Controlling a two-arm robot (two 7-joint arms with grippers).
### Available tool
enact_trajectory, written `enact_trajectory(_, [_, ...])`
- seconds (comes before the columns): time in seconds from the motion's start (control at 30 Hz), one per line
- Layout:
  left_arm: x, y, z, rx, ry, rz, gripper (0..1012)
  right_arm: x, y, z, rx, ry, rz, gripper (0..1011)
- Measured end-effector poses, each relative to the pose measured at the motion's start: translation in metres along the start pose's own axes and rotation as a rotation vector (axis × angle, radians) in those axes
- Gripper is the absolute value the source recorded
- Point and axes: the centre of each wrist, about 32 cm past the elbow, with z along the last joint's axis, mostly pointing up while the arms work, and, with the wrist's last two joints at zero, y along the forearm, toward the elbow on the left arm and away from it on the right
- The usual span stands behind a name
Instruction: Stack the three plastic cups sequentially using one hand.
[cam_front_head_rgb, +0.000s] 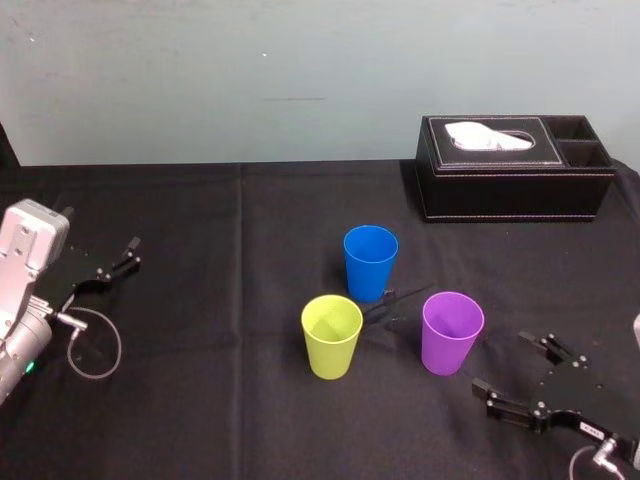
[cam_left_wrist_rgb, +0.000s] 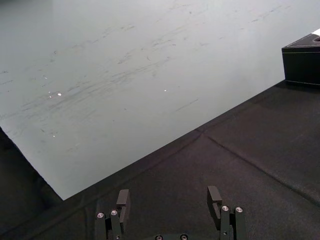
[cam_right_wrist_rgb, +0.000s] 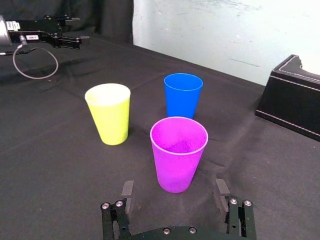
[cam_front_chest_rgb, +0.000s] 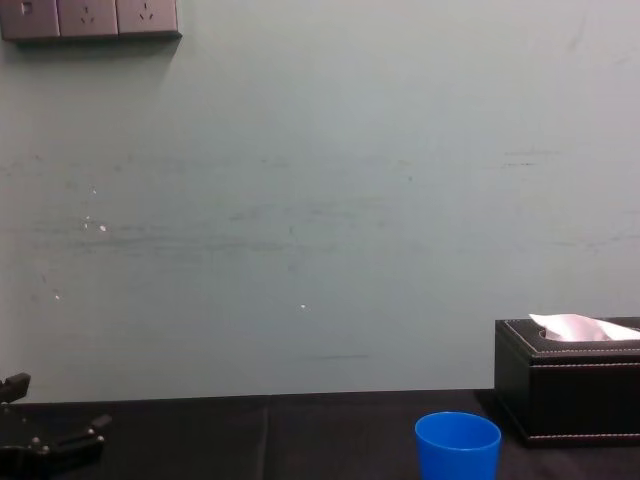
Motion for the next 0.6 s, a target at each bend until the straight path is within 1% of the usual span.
enact_trajectory(0.6, [0.0000,0.000,0.000,0.000,0.000,0.000,1010,0.0026,0.022,0.001,0.002,0.010,-0.003,1003])
